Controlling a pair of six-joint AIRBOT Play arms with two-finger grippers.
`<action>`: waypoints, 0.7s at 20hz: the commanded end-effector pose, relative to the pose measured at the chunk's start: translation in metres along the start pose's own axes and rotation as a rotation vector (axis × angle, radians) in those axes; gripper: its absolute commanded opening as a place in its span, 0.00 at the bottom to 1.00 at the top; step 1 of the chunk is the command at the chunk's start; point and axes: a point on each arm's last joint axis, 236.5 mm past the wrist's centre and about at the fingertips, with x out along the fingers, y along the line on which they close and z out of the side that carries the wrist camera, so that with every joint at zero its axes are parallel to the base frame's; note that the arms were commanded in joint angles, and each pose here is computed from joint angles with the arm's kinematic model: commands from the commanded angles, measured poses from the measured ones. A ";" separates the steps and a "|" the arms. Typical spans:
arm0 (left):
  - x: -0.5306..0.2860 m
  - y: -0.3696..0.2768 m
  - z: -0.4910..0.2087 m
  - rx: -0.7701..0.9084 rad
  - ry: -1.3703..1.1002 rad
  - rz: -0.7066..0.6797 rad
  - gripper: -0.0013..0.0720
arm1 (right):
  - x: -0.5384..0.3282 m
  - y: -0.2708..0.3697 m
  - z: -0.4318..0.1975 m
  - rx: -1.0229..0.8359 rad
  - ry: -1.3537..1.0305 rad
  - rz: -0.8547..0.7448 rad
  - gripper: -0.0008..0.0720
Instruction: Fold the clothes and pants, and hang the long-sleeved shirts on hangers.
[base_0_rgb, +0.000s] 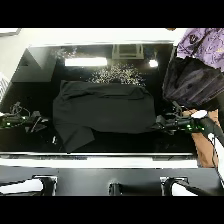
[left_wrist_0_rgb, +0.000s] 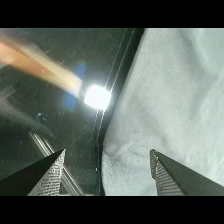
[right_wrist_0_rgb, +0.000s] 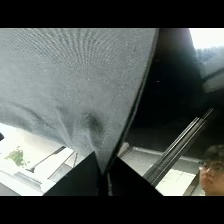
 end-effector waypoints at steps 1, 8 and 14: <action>0.018 -0.005 -0.009 0.053 0.046 -0.009 0.85 | -0.006 0.006 0.002 -0.004 -0.022 0.003 0.06; 0.048 -0.017 -0.020 0.082 0.101 -0.009 0.65 | -0.007 0.012 -0.003 0.008 -0.003 0.027 0.06; 0.020 -0.064 0.004 0.178 0.067 -0.077 0.04 | -0.028 0.036 0.011 -0.039 -0.032 0.048 0.05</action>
